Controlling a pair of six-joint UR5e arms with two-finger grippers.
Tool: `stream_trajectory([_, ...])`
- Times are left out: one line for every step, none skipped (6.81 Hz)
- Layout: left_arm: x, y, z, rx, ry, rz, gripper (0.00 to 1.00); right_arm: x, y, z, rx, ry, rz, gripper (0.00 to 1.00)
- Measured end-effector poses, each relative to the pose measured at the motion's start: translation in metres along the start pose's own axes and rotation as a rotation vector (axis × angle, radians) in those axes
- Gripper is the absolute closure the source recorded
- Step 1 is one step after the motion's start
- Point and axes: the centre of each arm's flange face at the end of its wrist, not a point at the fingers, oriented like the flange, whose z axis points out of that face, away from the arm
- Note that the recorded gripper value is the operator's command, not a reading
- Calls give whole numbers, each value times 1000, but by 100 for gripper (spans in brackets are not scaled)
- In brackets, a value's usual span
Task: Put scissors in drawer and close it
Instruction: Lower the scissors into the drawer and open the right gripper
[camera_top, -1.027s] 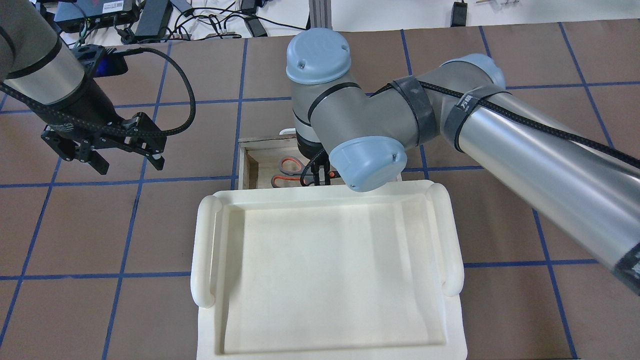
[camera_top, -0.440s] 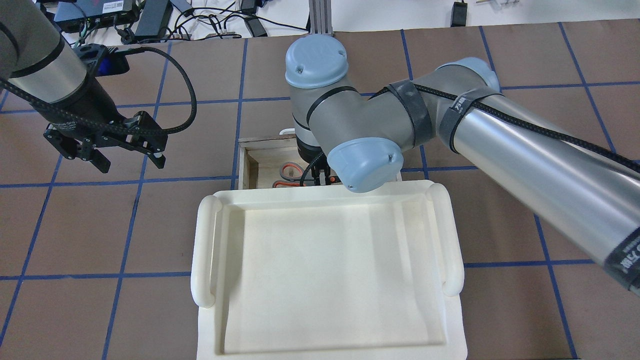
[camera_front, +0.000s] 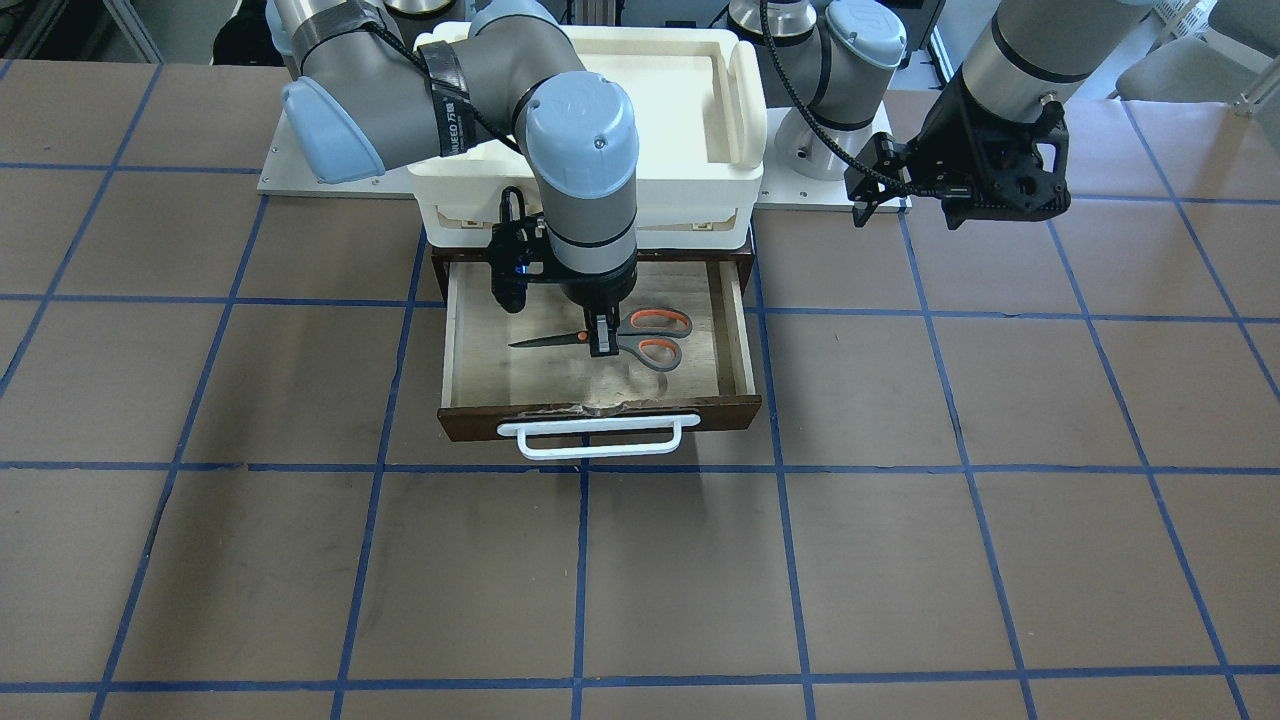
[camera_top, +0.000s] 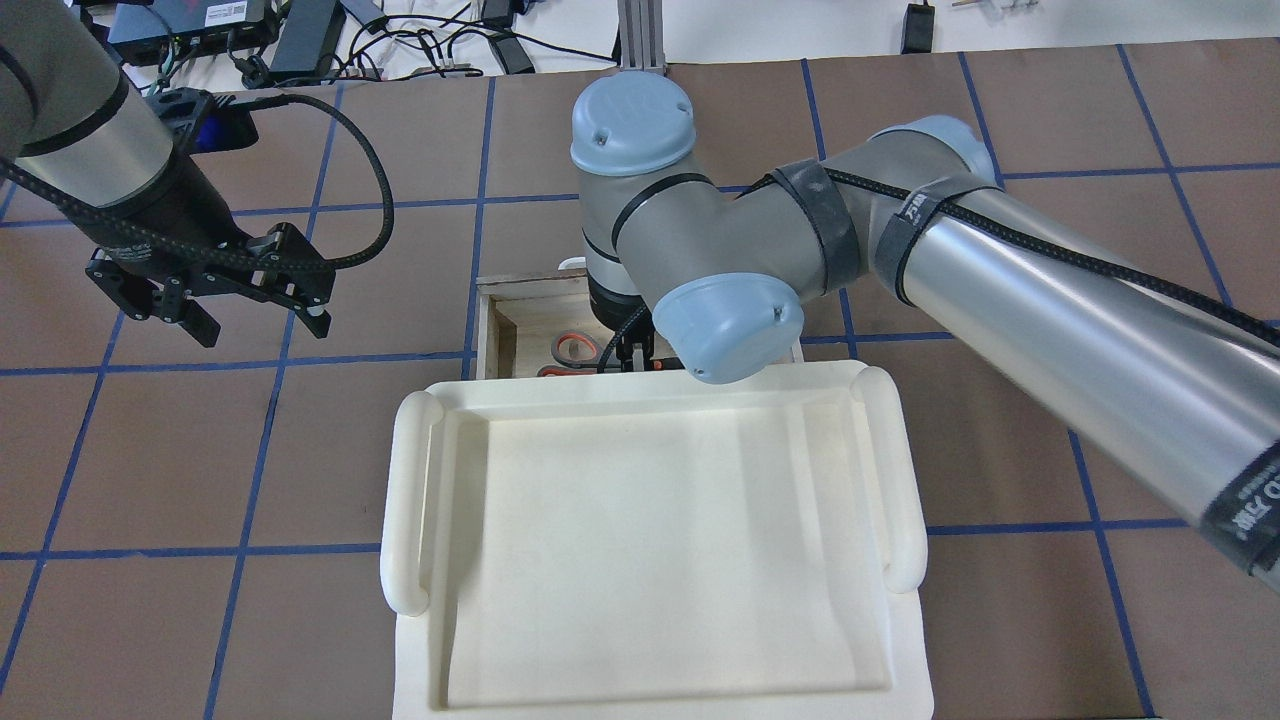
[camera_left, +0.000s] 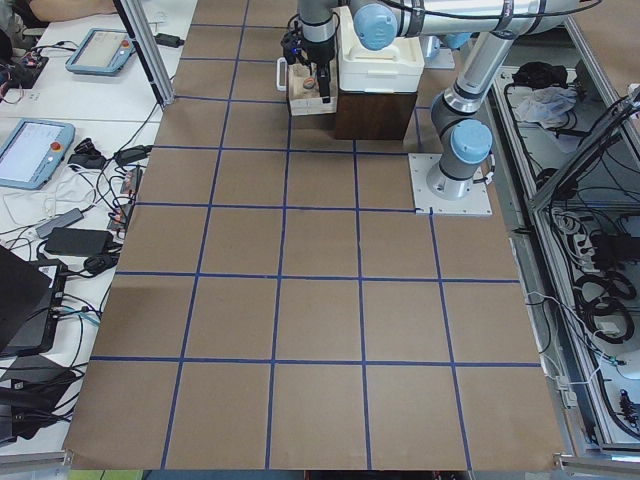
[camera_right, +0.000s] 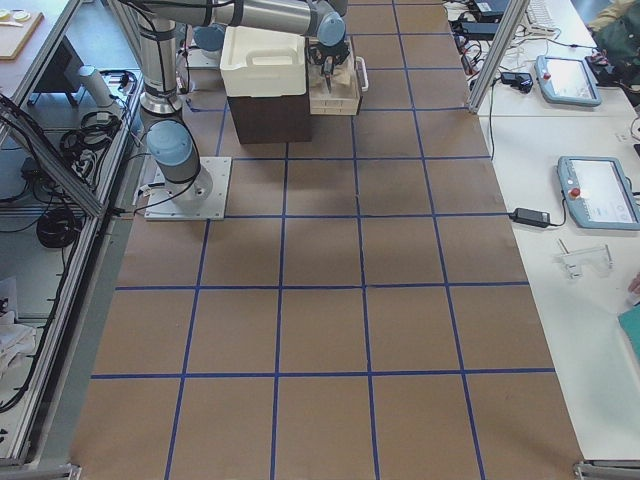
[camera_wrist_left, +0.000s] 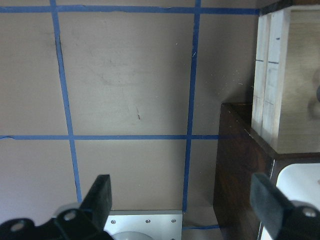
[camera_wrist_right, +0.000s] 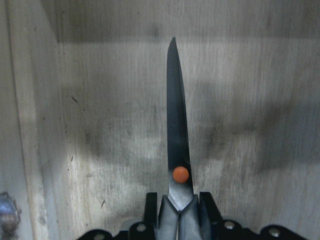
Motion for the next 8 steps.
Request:
stream_trajectory([0, 0, 0, -2, 0, 1, 0, -1, 1, -3, -7, -5, -2, 62])
stream_trajectory([0, 0, 0, -2, 0, 2, 0, -1, 1, -5, -9, -6, -4, 56])
stream_trajectory([0, 0, 0, 0, 0, 0, 0, -2, 1, -5, -10, -6, -5, 17])
stream_trajectory([0, 0, 0, 2, -1, -4, 0, -2, 1, -5, -10, -4, -5, 10])
stream_trajectory([0, 1, -1, 2, -1, -8, 0, -1, 1, -3, -14, 1, -5, 0])
stream_trajectory([0, 3, -2, 2, -2, -10, 0, -1, 2, -2, -24, 5, -6, 0])
stream_trajectory([1, 4, -2, 2, -1, -10, 0, -1, 3, -5, -30, 0, -7, 0])
stream_trajectory([1, 3, -1, -1, 0, -6, 0, -1, 3, -13, -38, -17, -12, 0])
